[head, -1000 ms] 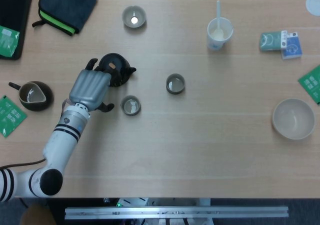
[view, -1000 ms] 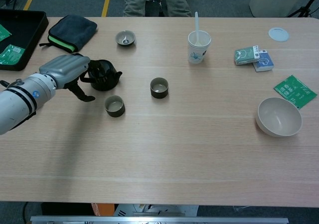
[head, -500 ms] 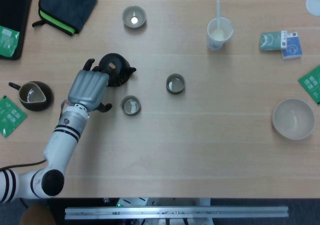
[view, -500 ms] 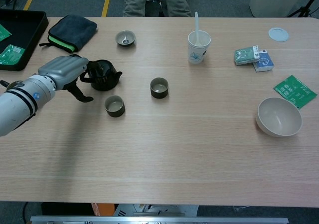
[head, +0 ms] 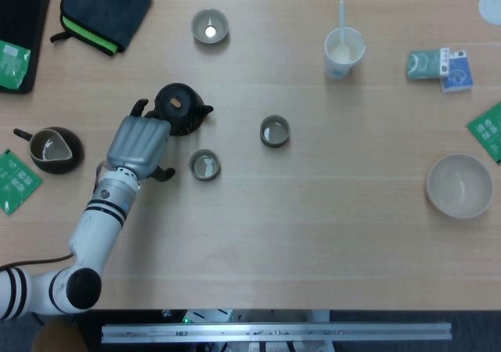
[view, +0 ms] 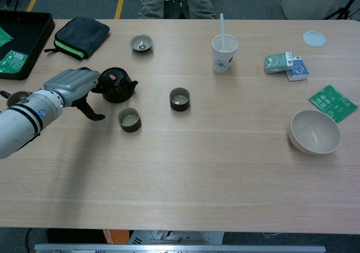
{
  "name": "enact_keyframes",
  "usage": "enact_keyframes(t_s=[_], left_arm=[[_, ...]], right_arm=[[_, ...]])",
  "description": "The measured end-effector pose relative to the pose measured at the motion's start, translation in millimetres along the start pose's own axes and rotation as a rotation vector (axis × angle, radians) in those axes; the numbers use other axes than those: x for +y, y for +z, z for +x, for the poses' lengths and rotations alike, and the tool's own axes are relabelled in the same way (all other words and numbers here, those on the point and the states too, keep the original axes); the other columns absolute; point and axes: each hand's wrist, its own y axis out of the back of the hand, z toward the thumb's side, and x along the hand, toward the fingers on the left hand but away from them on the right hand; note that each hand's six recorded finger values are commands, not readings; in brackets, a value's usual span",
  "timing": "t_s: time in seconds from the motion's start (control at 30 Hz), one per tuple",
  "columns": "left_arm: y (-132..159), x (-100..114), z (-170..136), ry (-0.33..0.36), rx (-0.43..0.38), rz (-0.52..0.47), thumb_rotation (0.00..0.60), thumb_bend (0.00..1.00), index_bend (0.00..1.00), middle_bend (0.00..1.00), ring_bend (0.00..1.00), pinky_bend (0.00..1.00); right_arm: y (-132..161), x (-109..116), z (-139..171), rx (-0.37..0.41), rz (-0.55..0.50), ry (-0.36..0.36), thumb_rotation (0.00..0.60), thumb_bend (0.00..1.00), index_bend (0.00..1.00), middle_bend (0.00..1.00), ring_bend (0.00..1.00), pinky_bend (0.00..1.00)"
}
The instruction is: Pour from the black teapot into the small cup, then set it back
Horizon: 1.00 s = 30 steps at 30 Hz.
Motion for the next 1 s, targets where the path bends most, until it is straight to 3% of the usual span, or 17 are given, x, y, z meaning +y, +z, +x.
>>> enact_keyframes(t_s=[0.53, 0.77, 1.0], left_arm=[[-4.6, -8.1, 6.3, -0.026, 0.015, -0.003, 0.6, 0.19, 0.35, 0.4, 0.31, 0.07], [-6.2, -9.1, 11.3, -0.032, 0.022, -0.019, 0.595, 0.19, 0.47, 0.55, 0.45, 0.07], [-10.3, -5.9, 17.4, -0.035, 0.028, -0.02, 0.536, 0.19, 0.58, 0.7, 0.57, 0.07]], right_arm=[[-2.3, -0.9, -0.9, -0.009, -0.003, 0.0, 0.6, 0.12, 0.31, 0.29, 0.2, 0.25], [-3.5, -0.3, -1.9, -0.014, -0.003, -0.004, 0.6, 0.12, 0.31, 0.29, 0.2, 0.25], [-3.5, 0.9, -2.9, -0.015, -0.004, -0.009, 0.6, 0.12, 0.31, 0.29, 0.2, 0.25]])
